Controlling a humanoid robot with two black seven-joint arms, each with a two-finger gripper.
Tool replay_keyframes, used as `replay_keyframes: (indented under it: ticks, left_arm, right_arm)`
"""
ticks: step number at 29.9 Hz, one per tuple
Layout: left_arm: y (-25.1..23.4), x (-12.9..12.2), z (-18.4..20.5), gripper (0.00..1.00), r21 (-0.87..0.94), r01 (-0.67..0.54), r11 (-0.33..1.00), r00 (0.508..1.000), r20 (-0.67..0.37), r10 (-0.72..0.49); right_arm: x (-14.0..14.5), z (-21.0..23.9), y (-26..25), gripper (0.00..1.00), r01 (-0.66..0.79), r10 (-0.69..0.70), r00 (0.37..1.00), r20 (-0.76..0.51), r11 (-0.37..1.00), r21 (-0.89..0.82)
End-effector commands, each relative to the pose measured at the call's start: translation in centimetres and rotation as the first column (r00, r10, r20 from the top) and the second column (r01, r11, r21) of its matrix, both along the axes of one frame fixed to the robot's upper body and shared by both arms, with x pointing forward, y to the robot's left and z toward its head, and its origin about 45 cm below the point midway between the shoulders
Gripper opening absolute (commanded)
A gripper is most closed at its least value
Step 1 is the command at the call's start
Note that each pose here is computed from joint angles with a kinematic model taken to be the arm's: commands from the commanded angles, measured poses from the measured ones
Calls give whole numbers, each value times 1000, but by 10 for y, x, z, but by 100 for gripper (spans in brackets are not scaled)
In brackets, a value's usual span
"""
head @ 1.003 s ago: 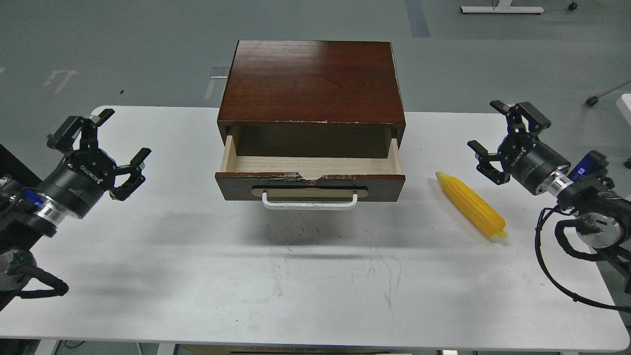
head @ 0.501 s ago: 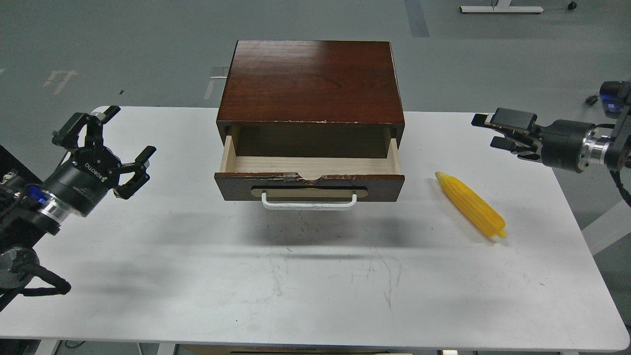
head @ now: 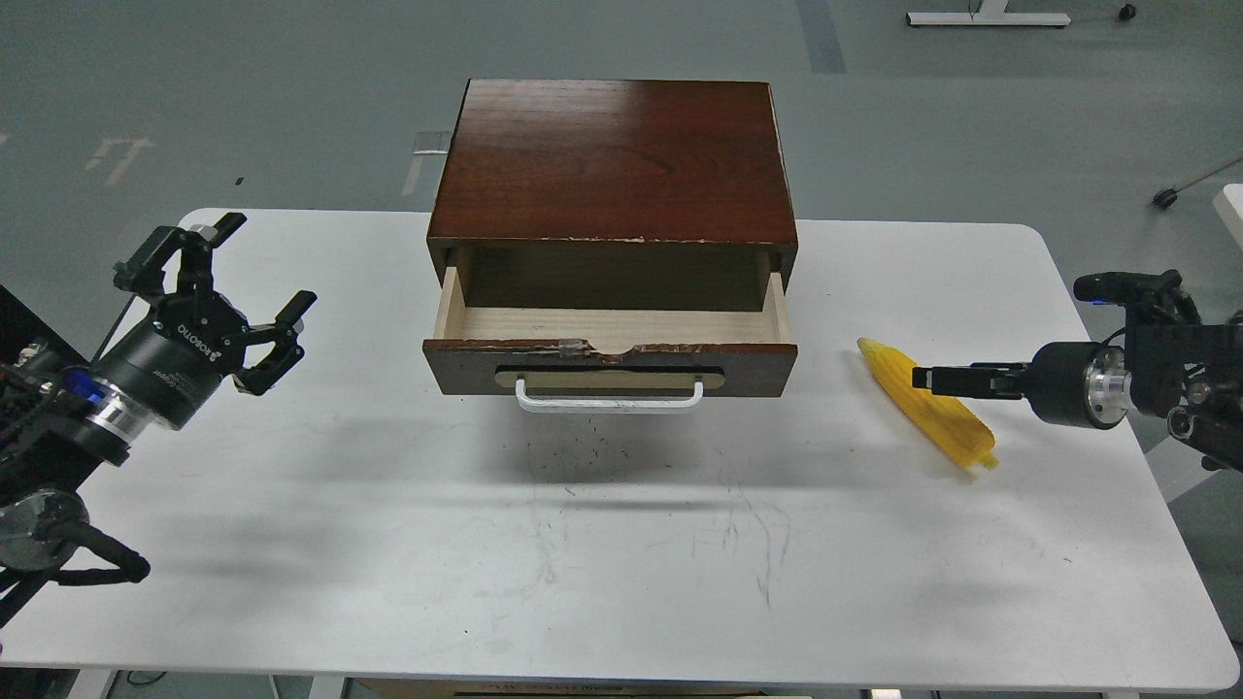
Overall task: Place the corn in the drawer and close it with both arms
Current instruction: 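Lift the corn with the right gripper and carry it over the open drawer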
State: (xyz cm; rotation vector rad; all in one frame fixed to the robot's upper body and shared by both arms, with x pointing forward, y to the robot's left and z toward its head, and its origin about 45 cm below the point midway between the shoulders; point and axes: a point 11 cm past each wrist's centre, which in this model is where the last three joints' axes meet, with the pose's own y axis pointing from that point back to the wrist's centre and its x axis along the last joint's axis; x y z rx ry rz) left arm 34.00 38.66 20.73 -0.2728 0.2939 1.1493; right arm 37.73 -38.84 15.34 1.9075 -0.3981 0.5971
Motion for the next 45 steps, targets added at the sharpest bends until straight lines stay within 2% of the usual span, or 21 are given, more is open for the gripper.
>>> replay_keyframes:
  ticks: [1,5,8,10,11,12,15,16,20,26,32,34,36,40,42,45]
  left_arm:
    - [-1,0,0,100,-3,1,1000,1000,0,-1]
    - [-2,0,-1,100,-4,2,1000,1000,0,-2]
    - [-1,0,-1,100,-4,0,1000,1000,-2,0]
    - [-1,0,-1,100,-4,0,1000,1000,-2,0]
    - [-1,0,-1,100,-4,0,1000,1000,-2,0]
    - [-2,0,-2,100,-5,1,1000,1000,-2,-1]
    - [-2,0,-2,100,-5,1,1000,1000,-2,-1]
    - [-2,0,-2,100,-5,1,1000,1000,-2,-1]
    - [-2,0,-1,100,-6,2,1000,1000,-2,-2]
    - [-1,0,0,100,-3,0,1000,1000,0,0]
    - [-1,0,0,100,-3,1,1000,1000,1,-1]
    - [0,0,1,100,-2,-1,1000,1000,3,1]
    - [0,0,2,100,1,0,1000,1000,4,0]
    - [3,1,4,100,4,-4,1000,1000,10,4]
    - [6,1,7,100,11,-6,1000,1000,12,6]
    - [7,1,8,100,16,-8,1000,1000,13,8]
  right_arm:
    - [-5,-9,-1,98,-13,13,1000,-26,1000,-27]
    - [-7,-16,7,93,-35,34,999,-40,999,-26]
    - [-8,-19,10,80,-42,40,998,-46,999,-25]
    - [-11,-21,8,49,-45,43,997,-56,998,-34]
    - [-12,-21,8,42,-46,44,997,-59,998,-36]
    - [-13,-22,6,29,-45,43,997,-61,998,-38]
    - [-13,-20,6,10,-46,44,997,-61,998,-37]
    - [-12,-19,6,7,-46,44,997,-57,998,-35]
    - [-5,-6,7,4,-50,49,998,-32,998,-32]
    - [30,74,30,4,-103,99,987,123,994,21]
    - [65,193,94,5,-239,201,924,325,968,80]
    - [67,210,109,5,-278,236,911,339,957,78]
    - [68,233,155,6,-380,337,875,348,923,61]
    - [64,241,204,6,-490,467,819,334,872,-18]
    - [56,237,244,6,-576,576,762,297,812,-98]
    - [48,228,273,6,-640,655,702,279,753,-154]
